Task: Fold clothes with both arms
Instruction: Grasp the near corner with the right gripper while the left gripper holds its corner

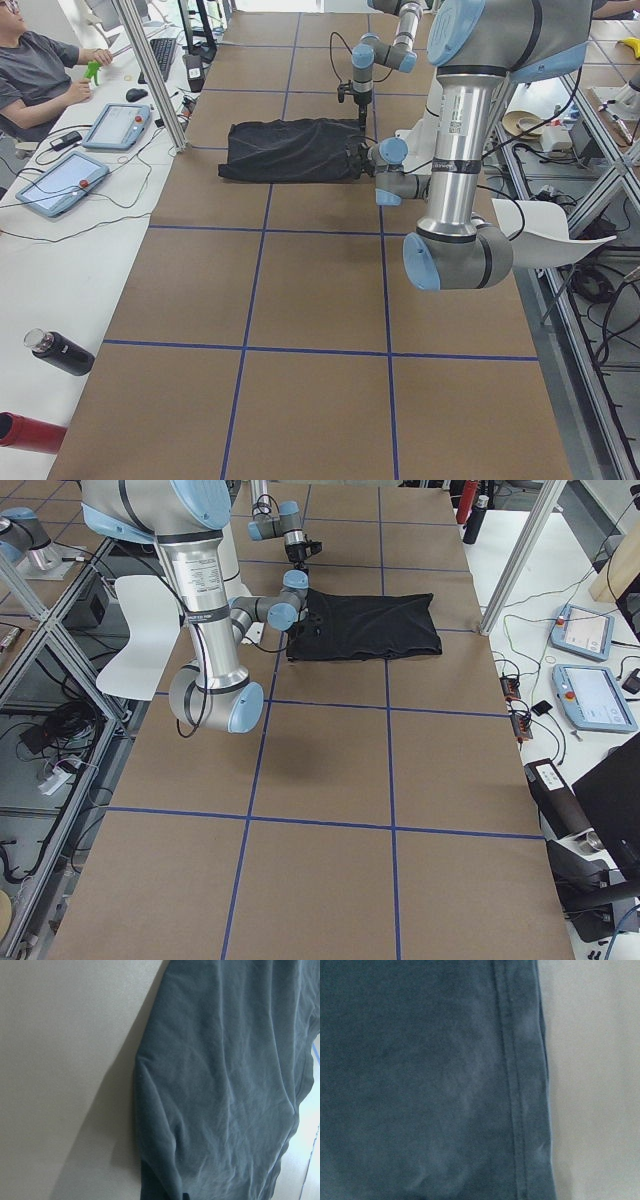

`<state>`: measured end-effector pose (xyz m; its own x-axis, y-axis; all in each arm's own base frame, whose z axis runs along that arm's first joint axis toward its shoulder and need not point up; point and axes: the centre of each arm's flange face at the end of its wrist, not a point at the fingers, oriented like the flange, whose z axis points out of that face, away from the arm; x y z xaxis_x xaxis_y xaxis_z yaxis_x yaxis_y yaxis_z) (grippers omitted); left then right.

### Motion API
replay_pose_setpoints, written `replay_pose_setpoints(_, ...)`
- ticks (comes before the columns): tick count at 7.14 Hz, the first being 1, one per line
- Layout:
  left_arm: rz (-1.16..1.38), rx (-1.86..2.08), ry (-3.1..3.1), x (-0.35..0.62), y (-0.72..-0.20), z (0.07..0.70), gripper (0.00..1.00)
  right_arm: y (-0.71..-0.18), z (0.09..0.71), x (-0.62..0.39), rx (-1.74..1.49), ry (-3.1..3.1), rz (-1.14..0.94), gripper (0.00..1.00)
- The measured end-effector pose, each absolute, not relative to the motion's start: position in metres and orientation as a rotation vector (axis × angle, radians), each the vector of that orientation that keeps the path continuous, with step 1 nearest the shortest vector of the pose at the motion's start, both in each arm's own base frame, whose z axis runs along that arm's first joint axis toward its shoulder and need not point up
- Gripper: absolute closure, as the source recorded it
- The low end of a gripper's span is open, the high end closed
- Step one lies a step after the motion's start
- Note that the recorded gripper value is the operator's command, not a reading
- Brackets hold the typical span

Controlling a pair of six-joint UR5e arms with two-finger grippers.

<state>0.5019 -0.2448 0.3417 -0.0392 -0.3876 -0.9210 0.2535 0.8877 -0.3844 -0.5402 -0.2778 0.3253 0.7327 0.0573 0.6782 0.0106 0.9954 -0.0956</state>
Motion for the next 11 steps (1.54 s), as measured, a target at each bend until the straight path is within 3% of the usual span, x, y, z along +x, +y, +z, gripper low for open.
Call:
replay_pose_setpoints(6, -0.518, -0.11, 1.526, 0.502, -0.2447, 0.3416, 1.0, -0.2879, 0.3316, -0.5419, -0.09, -0.734, 0.036, 0.0)
replay_pose_setpoints(7, -0.519, -0.11, 1.526, 0.5019, -0.2447, 0.3416, 1.0, -0.2868, 0.3317, -0.543, -0.092, -0.734, 0.037, 0.08)
replay_pose_setpoints(8, -0.519, -0.11, 1.526, 0.5019, -0.2448, 0.3416, 1.0, -0.2859, 0.3311, -0.5436, -0.094, -0.735, 0.037, 0.33)
replay_pose_setpoints(11, -0.519, -0.108, 1.526, 0.5016, -0.2454, 0.3416, 1.0, -0.285, 0.329, -0.5445, -0.094, -0.738, 0.038, 0.84)
